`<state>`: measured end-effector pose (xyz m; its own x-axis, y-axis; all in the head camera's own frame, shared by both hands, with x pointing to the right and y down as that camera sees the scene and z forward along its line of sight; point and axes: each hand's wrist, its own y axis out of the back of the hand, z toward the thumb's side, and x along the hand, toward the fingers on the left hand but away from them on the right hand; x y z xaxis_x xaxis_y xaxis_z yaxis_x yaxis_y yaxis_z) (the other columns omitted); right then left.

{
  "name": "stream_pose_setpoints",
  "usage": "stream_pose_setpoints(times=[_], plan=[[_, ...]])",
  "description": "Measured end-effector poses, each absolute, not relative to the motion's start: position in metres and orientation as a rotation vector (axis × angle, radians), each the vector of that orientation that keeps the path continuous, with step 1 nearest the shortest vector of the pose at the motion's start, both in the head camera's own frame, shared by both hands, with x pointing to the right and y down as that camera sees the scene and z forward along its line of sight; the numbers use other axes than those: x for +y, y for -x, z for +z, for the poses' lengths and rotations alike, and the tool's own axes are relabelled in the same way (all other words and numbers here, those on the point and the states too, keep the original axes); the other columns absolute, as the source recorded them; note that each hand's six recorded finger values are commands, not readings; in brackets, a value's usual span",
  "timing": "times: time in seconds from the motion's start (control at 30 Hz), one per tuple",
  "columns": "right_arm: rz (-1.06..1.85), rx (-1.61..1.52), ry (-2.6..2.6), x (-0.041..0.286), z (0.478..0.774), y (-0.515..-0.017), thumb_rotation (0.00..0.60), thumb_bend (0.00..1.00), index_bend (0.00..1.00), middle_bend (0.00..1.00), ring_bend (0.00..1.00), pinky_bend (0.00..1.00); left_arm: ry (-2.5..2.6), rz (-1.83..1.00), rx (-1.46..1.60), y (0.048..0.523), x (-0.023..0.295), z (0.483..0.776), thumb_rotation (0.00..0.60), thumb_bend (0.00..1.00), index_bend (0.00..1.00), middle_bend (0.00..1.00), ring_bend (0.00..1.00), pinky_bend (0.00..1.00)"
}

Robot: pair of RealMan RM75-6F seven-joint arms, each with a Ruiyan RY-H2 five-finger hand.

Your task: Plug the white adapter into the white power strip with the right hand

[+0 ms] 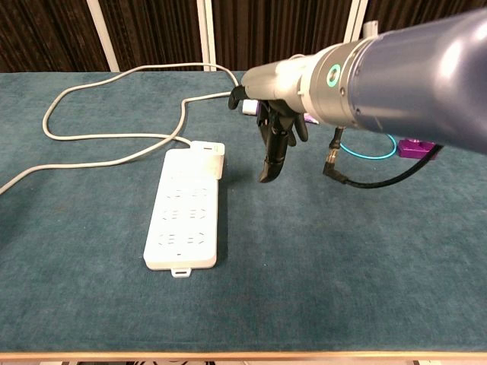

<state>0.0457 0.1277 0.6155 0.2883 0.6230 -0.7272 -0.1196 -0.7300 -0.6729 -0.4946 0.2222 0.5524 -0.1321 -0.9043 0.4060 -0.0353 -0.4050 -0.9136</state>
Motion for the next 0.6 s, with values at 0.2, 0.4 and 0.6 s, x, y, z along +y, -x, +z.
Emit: stream_pose_setpoints(times=[0.2, 0.4, 0.6], plan=[[1.496, -0.421, 1.935, 0.134, 0.624, -0.037, 0.600, 0.23, 0.10, 0.59, 0.62, 0.54, 1.447, -1.619, 1.095, 0.496, 0.221, 0.552, 0.600, 0.10, 0.13, 0.00, 0.00, 0.00], [1.499, -0.412, 1.938, 0.137, 0.633, -0.028, 0.600, 0.23, 0.10, 0.59, 0.62, 0.54, 1.446, -1.625, 1.102, 0.499, 0.220, 0.552, 0.600, 0.10, 0.13, 0.00, 0.00, 0.00], [1.504, -0.385, 1.947, 0.144, 0.640, -0.021, 0.600, 0.23, 0.10, 0.59, 0.62, 0.54, 1.447, -1.632, 1.102, 0.500, 0.220, 0.552, 0.600, 0.10, 0.13, 0.00, 0.00, 0.00]])
